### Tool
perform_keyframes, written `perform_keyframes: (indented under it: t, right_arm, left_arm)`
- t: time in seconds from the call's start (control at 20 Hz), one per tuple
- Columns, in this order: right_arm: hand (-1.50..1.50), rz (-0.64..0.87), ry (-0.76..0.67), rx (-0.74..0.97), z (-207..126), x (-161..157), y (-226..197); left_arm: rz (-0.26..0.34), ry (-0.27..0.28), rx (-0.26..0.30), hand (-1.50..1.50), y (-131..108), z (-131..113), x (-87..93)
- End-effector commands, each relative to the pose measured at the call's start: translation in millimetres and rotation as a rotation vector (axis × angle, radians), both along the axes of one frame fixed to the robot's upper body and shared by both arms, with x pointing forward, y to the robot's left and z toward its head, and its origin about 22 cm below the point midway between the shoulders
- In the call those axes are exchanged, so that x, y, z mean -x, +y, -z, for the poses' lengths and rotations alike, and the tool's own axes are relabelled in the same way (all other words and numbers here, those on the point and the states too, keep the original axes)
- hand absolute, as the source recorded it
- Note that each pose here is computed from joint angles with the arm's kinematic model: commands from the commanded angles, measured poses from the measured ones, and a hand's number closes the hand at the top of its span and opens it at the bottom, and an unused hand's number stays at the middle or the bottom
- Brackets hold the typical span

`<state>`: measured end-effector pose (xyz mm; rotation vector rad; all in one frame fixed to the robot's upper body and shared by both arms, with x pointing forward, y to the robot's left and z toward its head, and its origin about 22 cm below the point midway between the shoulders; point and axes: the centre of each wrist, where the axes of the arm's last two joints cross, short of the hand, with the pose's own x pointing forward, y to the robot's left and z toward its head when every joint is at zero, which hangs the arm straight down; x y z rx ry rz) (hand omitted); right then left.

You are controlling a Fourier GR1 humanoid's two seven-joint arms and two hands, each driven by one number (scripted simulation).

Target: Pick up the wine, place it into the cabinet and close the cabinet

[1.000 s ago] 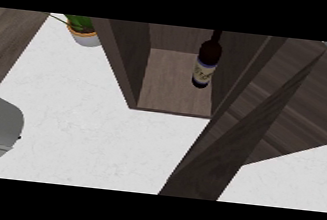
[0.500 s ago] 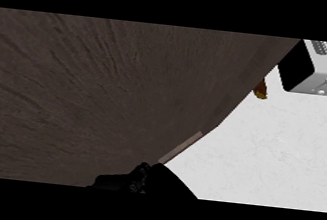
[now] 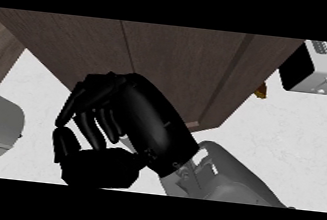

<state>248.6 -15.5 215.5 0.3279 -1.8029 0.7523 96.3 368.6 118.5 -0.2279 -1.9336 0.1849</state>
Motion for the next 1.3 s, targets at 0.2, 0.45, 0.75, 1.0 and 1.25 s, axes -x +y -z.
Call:
perform_keyframes:
  t: [0.2, 0.45, 0.75, 1.0, 1.25]
  right_arm:
    - [1.50, 0.089, -0.033, 0.031, -1, -65, -20]
    - [1.50, 0.119, -0.010, 0.022, 5, -108, -33]
    - [1.50, 0.160, -0.050, 0.059, 6, -126, -56]
    - [1.50, 0.179, -0.073, 0.074, 17, -144, -80]
    - [1.50, 0.194, -0.077, 0.070, 4, -156, -77]
  left_arm:
    - [0.045, 0.047, 0.000, -1.50, -8, 0, -6.4]
    - [0.086, 0.048, 0.009, -1.50, -38, -4, -19.5]
    - [0.054, 0.061, 0.005, -1.50, -40, 10, -32.5]
    - [0.039, 0.058, 0.018, -1.50, -51, 13, -50.2]
    - [0.061, 0.066, 0.030, -1.50, -61, 16, -53.4]
